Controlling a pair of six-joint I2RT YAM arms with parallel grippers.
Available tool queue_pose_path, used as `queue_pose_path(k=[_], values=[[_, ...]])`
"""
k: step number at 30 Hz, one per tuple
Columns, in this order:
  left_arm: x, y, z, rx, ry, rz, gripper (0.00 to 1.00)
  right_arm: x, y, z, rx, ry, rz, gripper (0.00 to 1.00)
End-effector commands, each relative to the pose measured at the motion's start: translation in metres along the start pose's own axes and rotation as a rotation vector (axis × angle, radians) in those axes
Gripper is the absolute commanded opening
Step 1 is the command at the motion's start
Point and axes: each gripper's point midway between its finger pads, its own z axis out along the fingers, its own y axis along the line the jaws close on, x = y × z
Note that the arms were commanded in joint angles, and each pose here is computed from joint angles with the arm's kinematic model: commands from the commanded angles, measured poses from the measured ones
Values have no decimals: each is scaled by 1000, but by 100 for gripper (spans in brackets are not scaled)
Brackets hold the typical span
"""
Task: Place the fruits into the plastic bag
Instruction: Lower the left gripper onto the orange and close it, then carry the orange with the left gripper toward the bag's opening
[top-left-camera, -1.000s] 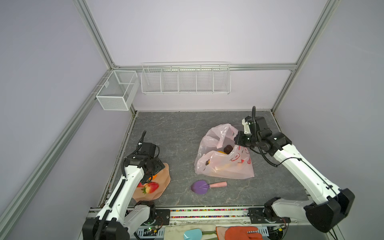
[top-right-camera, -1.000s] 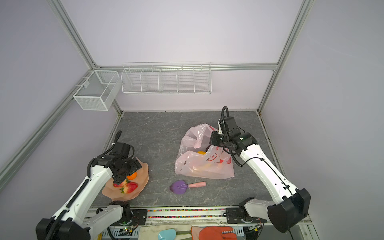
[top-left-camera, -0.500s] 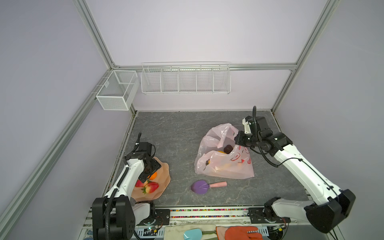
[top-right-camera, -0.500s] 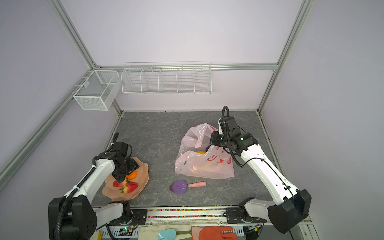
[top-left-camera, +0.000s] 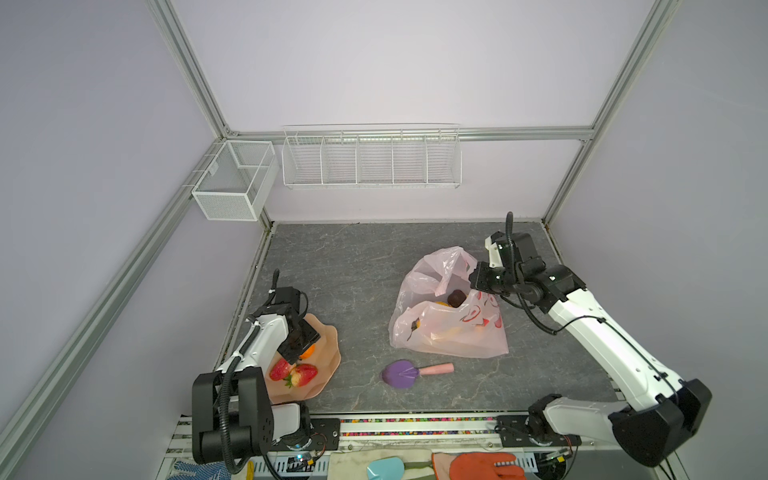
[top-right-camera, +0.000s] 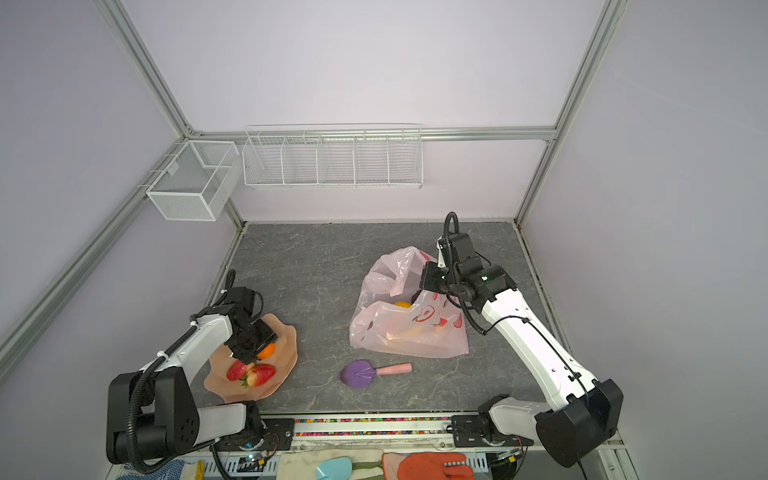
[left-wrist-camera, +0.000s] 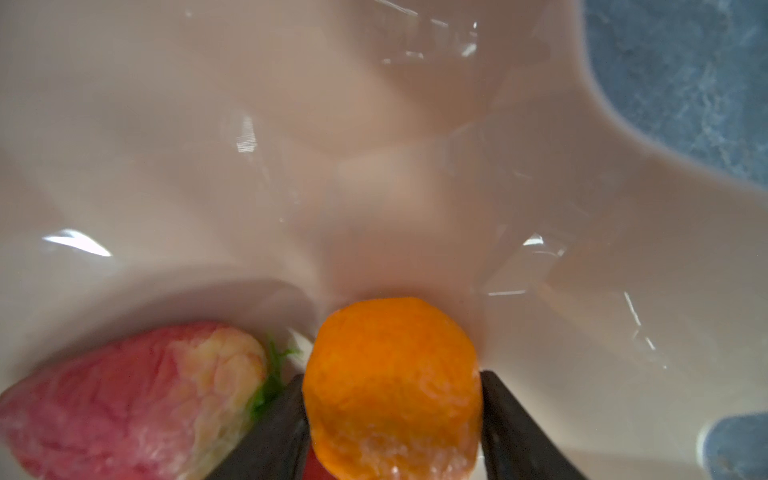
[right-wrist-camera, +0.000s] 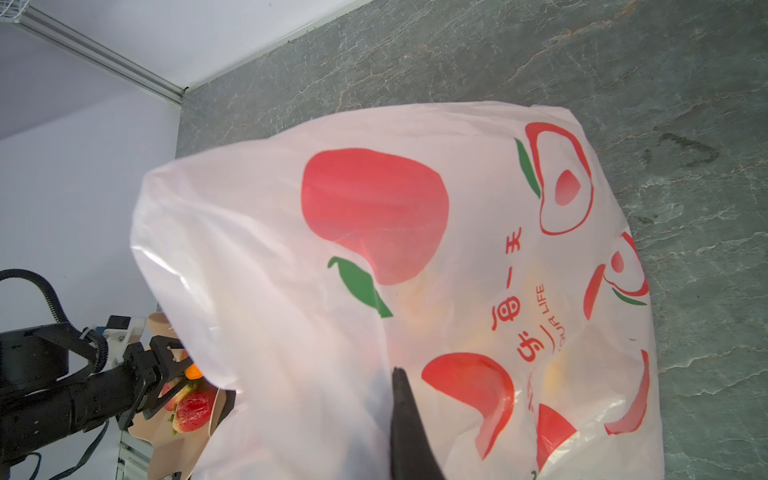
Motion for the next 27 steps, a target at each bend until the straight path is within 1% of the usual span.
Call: queue_pose_path(k=[1, 5, 7, 11, 15, 20, 23, 25, 27], values=[[1, -3, -1, 27, 3, -3, 54, -4, -1, -9, -1, -27, 3, 6], [-2, -13, -16, 69, -2, 16, 40, -5, -1, -10, 1, -30, 2, 6], [-6, -19, -27, 90, -9, 30, 35, -5, -1, -9, 3, -29, 2, 6], [-17, -34, -59, 158, -68, 68, 32, -5, -1, -9, 3, -29, 2, 6], [-25, -55, -92, 266, -129, 129, 28, -5, -1, -9, 2, -29, 1, 6], [-27, -65, -115, 301, -176, 211, 26, -6, 0, -7, 0, -28, 2, 6], [-19, -81, -126, 337, -206, 325, 23, -6, 0, -7, -1, -24, 2, 6], [-10, -99, -137, 354, -258, 458, 20, -6, 1, -5, -1, -22, 1, 6], [3, -117, -149, 362, -312, 610, 20, -6, 0, -5, 2, -19, 0, 6]])
